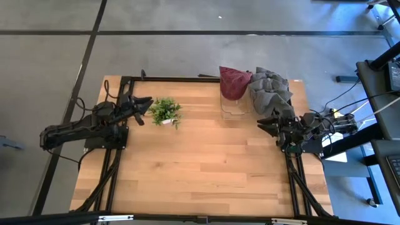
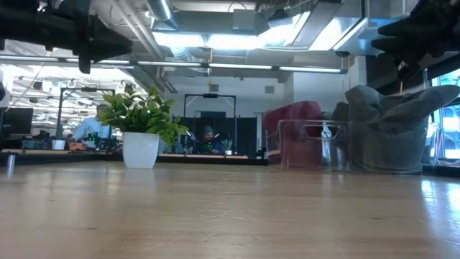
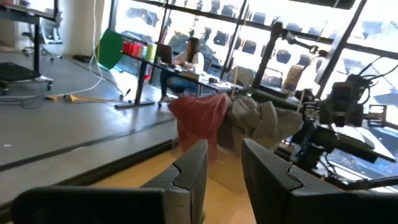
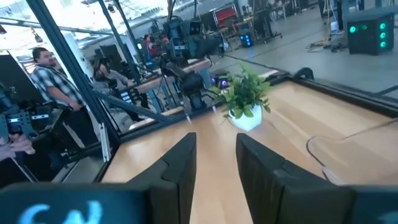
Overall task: Pick & Place hat
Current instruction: Return to Home Position
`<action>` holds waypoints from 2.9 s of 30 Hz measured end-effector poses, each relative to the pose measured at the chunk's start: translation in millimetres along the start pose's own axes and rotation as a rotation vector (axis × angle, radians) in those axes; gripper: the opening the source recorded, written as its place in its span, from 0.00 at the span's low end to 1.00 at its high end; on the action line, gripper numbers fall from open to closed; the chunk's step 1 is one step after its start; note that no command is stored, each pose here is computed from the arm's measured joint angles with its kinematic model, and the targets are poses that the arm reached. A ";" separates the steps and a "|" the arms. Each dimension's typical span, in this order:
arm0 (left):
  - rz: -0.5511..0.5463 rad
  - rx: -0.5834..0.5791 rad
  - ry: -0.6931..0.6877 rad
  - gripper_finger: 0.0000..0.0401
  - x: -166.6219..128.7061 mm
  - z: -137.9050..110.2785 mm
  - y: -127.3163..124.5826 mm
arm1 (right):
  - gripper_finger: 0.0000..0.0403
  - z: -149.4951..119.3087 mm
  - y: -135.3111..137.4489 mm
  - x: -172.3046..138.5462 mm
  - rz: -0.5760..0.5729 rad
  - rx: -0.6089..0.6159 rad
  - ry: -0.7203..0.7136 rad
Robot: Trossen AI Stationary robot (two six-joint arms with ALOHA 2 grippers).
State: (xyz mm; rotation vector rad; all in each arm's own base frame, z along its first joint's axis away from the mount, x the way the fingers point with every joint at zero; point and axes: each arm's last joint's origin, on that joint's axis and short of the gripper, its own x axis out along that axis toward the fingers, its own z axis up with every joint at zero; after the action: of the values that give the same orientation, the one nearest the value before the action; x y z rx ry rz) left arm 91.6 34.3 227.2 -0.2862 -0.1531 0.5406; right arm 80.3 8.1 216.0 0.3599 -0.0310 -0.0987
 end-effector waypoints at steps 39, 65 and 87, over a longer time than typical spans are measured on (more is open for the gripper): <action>0.051 0.061 0.026 0.24 -6.2 -50.5 18.4 | 0.29 -35.6 -6.2 13.3 0.109 -0.141 -0.120; 0.048 0.140 0.042 0.24 -5.4 -51.7 18.3 | 0.29 -44.9 -10.0 14.7 0.058 -0.087 -0.024; 0.049 0.140 0.042 0.24 -5.4 -51.7 18.4 | 0.29 -44.7 -9.9 14.6 0.058 -0.088 -0.026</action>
State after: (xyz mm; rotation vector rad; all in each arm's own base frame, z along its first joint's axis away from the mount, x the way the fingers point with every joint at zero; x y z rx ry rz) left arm 89.4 34.8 172.1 -0.1652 -0.0668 0.5905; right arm 96.0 13.0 170.9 0.2697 -0.0625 -0.0471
